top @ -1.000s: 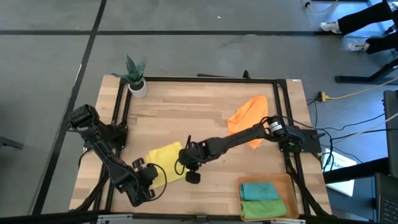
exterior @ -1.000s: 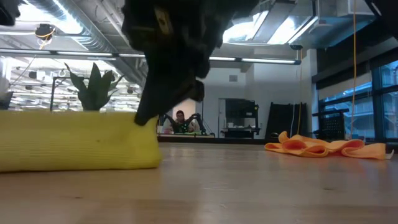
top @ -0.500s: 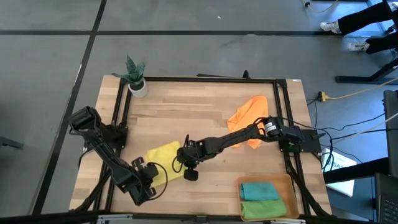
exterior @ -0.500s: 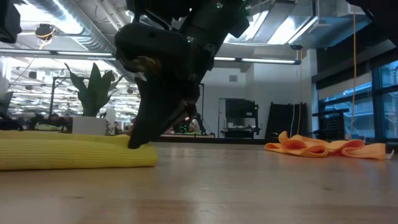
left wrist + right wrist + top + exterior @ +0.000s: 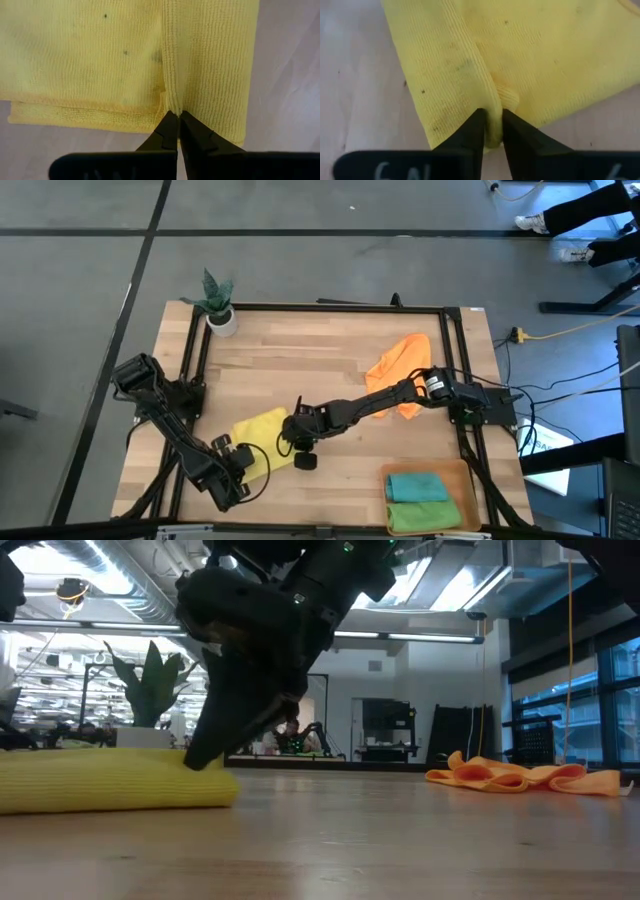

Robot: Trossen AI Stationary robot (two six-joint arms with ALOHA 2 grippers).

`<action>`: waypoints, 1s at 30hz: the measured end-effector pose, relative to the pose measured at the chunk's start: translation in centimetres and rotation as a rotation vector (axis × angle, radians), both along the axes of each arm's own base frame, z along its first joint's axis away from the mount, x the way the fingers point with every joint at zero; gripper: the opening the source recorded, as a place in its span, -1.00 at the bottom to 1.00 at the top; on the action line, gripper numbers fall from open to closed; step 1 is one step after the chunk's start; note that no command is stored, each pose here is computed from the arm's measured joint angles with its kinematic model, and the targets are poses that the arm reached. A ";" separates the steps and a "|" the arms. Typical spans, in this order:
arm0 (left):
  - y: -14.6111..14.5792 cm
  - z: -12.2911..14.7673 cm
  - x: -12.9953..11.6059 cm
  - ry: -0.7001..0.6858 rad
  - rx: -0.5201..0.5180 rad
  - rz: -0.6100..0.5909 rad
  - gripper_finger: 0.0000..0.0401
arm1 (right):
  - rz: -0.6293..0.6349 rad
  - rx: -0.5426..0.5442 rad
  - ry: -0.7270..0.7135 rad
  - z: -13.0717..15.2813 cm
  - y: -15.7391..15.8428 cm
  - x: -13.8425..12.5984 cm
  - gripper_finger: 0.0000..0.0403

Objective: Roll microfiber towels into tight, uniform cylinder then place into a basket
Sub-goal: Roll the yellow microfiber towel

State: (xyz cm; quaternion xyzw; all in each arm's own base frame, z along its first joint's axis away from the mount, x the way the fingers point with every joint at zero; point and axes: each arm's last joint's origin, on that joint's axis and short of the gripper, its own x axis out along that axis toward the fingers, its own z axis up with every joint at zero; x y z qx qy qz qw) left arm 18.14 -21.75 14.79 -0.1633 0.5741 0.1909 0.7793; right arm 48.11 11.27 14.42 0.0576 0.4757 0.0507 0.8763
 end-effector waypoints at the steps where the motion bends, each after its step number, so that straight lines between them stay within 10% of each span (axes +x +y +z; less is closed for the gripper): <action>1: 0.0 0.0 0.0 0.001 -0.001 0.000 -0.99 | 0.014 -0.008 -0.007 0.0 0.0 0.0 -0.60; 15: 0.2 0.0 -0.2 0.064 0.005 -0.059 -0.58 | 0.033 -0.015 -0.039 0.3 -0.1 0.3 0.00; 30: 0.4 3.5 -0.9 0.159 0.052 -0.009 -0.60 | -0.041 -0.109 -0.063 0.4 -0.5 0.5 -0.04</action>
